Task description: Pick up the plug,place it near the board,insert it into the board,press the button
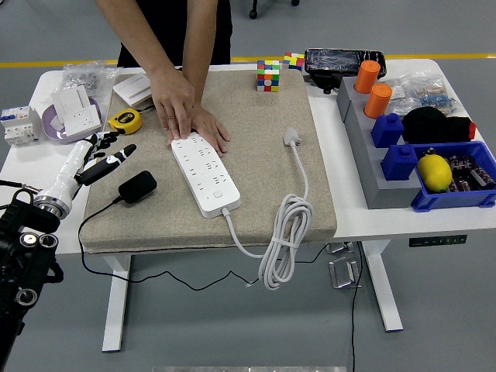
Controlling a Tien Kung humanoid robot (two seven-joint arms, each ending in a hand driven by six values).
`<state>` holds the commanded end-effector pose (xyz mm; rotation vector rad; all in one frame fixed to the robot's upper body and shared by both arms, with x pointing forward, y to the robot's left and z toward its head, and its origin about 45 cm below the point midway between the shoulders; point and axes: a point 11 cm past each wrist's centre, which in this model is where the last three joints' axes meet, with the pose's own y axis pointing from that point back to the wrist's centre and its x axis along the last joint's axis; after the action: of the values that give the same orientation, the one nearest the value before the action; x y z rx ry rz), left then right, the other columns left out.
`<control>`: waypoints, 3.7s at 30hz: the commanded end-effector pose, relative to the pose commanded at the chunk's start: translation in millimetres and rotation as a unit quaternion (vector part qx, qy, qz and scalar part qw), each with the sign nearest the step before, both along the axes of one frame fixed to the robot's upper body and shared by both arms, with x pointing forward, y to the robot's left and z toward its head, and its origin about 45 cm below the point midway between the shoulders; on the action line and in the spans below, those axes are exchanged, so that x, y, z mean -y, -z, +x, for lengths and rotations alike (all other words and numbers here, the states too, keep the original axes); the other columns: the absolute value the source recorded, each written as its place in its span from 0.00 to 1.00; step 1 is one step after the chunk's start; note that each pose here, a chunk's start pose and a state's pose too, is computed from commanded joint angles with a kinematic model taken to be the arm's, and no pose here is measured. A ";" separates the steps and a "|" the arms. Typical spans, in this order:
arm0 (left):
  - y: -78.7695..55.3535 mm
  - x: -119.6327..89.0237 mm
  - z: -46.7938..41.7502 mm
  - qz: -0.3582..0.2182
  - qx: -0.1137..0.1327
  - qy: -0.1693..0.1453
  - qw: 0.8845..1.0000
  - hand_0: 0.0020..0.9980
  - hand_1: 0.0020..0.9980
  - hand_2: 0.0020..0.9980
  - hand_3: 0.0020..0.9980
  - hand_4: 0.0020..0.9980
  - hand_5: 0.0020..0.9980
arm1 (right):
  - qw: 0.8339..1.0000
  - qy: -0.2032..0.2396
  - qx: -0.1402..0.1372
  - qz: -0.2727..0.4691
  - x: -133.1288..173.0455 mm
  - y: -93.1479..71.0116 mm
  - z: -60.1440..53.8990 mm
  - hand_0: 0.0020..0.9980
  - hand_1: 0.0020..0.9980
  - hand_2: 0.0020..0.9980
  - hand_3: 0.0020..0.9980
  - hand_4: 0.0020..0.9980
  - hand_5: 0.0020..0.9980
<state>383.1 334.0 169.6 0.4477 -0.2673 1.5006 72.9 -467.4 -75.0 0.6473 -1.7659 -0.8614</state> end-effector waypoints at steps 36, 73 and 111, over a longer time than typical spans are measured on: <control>-75.4 64.9 -45.2 -0.283 0.068 0.083 0.953 0.89 0.91 0.88 0.89 1.00 1.00 | 1.000 -0.013 -0.009 0.000 -1.4 1.3 -3.0 0.82 0.79 0.75 0.76 1.00 1.00; -45.6 14.9 -47.8 -0.258 0.054 0.006 0.965 1.00 0.96 0.87 0.69 1.00 1.00 | 0.997 -0.067 -0.031 0.024 -17.2 8.6 2.3 0.93 0.87 0.82 0.76 1.00 1.00; -51.4 16.1 -38.2 -0.244 0.059 0.005 0.968 0.93 0.88 0.80 0.76 1.00 1.00 | 0.999 -0.031 -0.016 0.016 -12.7 6.4 2.5 0.87 0.83 0.78 0.75 1.00 1.00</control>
<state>344.9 317.8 221.1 -0.0377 0.0131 1.5226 75.4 -454.7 -81.4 0.7030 -1.6980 -0.8537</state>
